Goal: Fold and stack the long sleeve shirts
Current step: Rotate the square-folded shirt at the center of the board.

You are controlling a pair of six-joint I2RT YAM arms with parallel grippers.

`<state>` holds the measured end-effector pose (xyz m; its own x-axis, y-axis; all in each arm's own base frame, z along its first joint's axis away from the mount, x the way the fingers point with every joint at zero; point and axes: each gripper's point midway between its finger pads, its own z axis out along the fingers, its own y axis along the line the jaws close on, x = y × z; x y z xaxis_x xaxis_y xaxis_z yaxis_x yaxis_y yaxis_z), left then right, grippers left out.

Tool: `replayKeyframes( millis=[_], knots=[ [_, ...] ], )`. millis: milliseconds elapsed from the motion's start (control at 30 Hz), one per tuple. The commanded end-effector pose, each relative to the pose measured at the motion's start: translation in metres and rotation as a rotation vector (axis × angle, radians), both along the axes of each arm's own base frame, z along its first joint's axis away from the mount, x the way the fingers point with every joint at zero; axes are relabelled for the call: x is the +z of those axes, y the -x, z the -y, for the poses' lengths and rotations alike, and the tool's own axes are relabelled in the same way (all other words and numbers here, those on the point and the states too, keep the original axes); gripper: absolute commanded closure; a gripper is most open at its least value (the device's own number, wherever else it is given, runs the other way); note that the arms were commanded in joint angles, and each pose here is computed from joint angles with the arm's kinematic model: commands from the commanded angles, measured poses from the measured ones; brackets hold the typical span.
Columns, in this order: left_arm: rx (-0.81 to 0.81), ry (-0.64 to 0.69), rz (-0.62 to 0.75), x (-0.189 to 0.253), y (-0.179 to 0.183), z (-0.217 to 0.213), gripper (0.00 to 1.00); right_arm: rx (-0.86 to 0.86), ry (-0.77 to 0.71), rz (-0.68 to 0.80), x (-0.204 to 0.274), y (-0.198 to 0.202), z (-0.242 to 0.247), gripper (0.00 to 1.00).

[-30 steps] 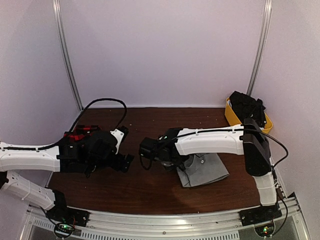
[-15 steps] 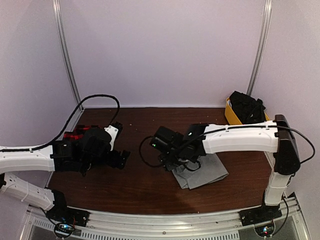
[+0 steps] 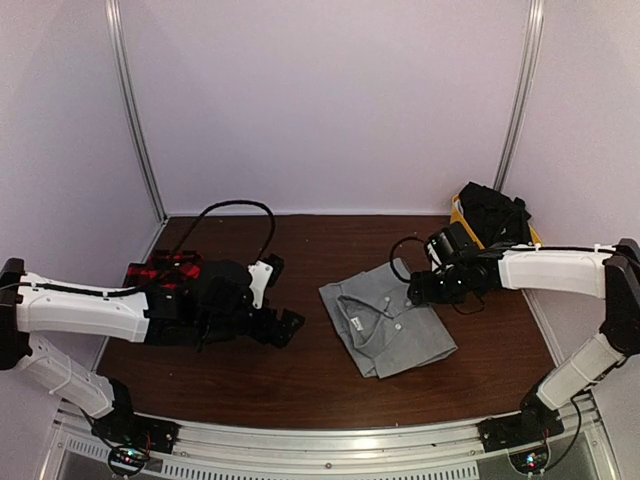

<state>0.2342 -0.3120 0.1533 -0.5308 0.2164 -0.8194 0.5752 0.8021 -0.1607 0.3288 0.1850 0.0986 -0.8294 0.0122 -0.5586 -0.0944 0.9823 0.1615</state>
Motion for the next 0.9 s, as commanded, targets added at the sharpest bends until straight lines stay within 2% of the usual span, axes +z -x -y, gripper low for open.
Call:
replayKeyframes(
  millis=[0,133,367,567,733,867],
  knots=[
    [-0.079,0.19,-0.057,0.017,-0.001,0.046,0.02,0.032,-0.138,0.021,-0.008,-0.015,-0.003,0.23],
    [-0.087,0.199,-0.129,-0.002,-0.005,0.065,0.02,0.046,-0.203,-0.022,-0.026,-0.007,-0.005,0.23],
    [-0.059,0.213,-0.207,-0.024,-0.015,0.068,0.02,0.072,-0.398,-0.084,-0.046,0.041,-0.022,0.22],
    [0.01,0.191,-0.228,-0.037,-0.024,0.044,0.02,0.095,-0.507,-0.072,-0.039,0.088,-0.059,0.23],
    [0.114,0.121,-0.195,-0.041,-0.031,0.011,0.02,0.125,-0.604,-0.039,-0.017,0.116,-0.111,0.23],
    [0.155,0.091,-0.201,-0.046,-0.026,-0.008,0.02,0.189,-0.569,-0.01,0.0,0.133,-0.146,0.22]
  ],
)
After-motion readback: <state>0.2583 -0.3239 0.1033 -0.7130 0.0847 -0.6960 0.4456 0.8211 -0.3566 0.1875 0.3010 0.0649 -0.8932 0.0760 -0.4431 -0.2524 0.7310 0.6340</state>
